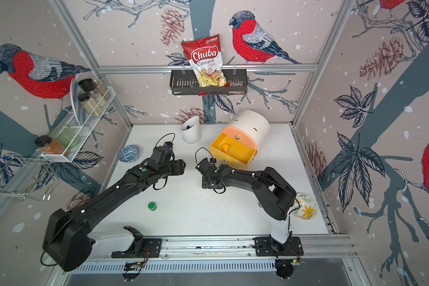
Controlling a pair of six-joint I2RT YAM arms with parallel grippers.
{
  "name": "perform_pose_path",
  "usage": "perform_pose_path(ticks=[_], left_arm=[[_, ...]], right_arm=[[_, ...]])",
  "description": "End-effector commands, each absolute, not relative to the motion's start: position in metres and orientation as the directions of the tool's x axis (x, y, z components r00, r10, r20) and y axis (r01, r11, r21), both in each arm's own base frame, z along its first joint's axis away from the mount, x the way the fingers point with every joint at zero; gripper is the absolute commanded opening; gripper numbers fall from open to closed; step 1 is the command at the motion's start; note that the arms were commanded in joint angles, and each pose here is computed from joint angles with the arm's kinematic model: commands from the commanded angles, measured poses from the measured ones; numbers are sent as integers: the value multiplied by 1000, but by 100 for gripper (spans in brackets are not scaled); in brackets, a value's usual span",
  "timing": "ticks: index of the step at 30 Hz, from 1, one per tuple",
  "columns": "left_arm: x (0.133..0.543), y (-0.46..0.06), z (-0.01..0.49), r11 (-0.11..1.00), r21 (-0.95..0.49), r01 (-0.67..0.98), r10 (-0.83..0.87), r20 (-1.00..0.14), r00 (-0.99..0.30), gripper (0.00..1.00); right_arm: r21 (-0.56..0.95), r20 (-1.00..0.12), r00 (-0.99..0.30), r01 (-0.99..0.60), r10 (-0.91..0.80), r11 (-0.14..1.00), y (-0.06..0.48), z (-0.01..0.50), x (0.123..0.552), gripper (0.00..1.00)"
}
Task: Put the paint cans in the drawer according to color
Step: Pick up the paint can at the center of the board.
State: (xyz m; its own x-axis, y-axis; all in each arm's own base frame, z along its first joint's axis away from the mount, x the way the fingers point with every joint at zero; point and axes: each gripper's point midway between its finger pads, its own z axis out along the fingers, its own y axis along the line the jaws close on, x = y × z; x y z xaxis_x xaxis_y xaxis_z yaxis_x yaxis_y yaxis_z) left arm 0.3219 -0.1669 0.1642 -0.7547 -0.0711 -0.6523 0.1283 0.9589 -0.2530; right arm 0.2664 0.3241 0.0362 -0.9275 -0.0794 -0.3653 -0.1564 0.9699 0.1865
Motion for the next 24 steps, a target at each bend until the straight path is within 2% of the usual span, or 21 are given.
perform_pose_path(ticks=[1, 3, 14, 19, 24], left_arm=[[326, -170, 171, 954, -264, 146, -73, -672, -737, 65], [326, -170, 171, 954, -264, 146, -73, -672, -737, 65], [325, -169, 171, 954, -262, 147, -71, -673, -736, 65], [325, -168, 172, 955, -258, 147, -70, -675, -735, 65], [325, -168, 174, 955, -257, 147, -70, -679, -731, 65]], right_arm=[[197, -373, -924, -163, -80, 967, 328, 38, 270, 52], [198, -373, -924, -164, -81, 966, 328, 37, 272, 51], [176, -372, -919, -210, -133, 962, 333, 52, 275, 31], [144, -407, -898, -243, -166, 959, 334, 98, 272, 30], [203, -464, -865, -314, -191, 927, 341, 164, 265, 33]])
